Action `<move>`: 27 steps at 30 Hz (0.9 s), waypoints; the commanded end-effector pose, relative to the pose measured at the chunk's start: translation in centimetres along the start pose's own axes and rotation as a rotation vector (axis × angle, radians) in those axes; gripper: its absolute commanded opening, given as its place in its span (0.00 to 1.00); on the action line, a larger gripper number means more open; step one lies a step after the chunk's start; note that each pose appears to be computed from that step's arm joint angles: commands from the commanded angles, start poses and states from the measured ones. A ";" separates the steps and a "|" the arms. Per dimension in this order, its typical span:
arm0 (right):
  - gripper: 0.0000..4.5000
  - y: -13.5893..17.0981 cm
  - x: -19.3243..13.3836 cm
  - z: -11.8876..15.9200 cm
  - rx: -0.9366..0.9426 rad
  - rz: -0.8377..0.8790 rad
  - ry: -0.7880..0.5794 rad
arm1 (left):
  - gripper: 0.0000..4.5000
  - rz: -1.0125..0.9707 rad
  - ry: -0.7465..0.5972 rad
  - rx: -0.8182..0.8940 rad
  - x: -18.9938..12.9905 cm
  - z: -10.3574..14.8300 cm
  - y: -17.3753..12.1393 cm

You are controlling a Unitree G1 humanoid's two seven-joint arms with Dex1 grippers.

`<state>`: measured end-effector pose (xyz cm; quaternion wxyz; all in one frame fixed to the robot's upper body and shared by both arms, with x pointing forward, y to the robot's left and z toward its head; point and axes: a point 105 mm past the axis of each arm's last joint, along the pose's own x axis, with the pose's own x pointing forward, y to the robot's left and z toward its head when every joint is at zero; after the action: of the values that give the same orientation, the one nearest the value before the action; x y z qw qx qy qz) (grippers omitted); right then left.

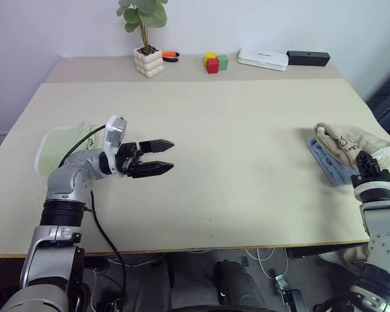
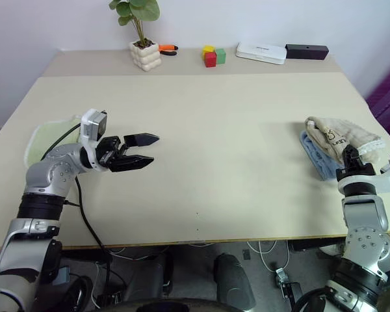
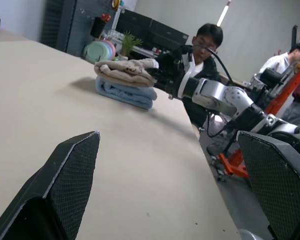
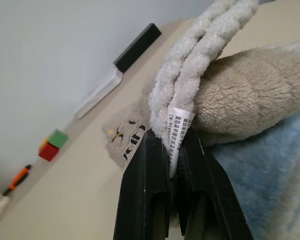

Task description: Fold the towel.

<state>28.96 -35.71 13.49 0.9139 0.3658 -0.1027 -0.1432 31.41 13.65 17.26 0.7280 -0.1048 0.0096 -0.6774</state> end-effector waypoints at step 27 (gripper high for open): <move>0.99 1.4 -0.7 2.9 -0.216 0.044 -0.092 | 1.00 -0.003 -0.019 0.039 0.0 0.6 0.0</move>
<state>28.06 -36.43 14.12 0.9414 0.2783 -0.1048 -0.1594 31.47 13.65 17.24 0.7291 -0.1034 0.0054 -0.6766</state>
